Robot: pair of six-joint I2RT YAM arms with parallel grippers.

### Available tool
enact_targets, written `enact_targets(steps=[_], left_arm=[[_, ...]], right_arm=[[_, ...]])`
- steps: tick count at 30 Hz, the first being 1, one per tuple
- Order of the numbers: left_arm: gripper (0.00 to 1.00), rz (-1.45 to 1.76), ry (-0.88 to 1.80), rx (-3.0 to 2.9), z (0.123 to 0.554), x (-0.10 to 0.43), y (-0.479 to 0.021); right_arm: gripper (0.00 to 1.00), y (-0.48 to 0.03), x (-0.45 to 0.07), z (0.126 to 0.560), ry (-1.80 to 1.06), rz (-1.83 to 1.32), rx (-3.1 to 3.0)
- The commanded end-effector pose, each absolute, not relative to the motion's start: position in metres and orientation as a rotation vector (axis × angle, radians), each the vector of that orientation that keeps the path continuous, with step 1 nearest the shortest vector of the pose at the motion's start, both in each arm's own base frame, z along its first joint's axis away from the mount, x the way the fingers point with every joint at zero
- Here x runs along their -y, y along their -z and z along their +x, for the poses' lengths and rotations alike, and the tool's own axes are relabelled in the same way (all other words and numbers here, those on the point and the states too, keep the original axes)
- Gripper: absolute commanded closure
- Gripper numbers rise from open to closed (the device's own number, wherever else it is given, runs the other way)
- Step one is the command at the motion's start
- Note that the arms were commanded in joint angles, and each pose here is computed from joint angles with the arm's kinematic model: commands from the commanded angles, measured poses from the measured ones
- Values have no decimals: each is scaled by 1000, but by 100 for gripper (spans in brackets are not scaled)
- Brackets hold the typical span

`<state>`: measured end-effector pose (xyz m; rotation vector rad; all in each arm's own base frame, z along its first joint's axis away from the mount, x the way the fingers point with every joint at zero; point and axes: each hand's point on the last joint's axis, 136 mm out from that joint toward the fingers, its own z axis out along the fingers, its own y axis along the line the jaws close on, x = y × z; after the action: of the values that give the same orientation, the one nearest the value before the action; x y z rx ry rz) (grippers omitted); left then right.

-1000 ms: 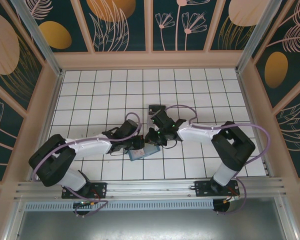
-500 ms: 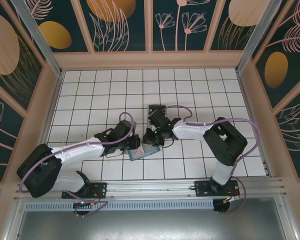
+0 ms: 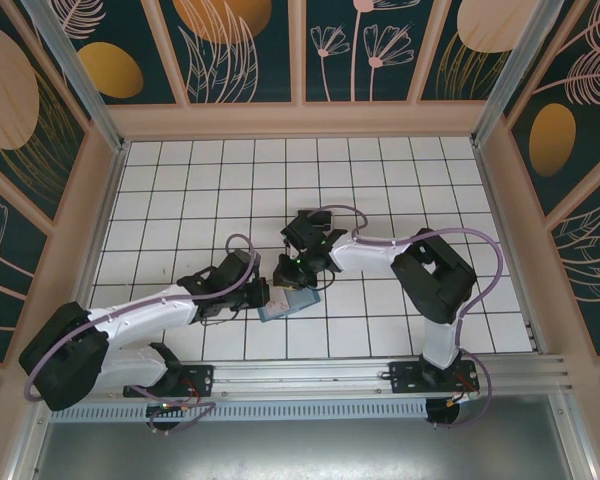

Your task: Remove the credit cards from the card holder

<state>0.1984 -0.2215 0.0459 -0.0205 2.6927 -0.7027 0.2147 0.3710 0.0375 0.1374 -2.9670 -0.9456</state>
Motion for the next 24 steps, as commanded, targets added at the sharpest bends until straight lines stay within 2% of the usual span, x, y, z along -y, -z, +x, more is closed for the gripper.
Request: enact_targets(steps=[1,9,17,24], left_arm=[[90,-68,677,-2724,193,212,-36],[91,-72,663,-2764,188,211,-20],[91,-60,613,-2778,194,205,-16],[91,-40,605,-2786,199,203,-15]], right_arm=[[82,-27,-359,209,821,200,2986],[82,-12,-343,200,739,224,2985],[76,-14,-344,189,839,175,2954],[74,-21,-343,180,935,124,2945]])
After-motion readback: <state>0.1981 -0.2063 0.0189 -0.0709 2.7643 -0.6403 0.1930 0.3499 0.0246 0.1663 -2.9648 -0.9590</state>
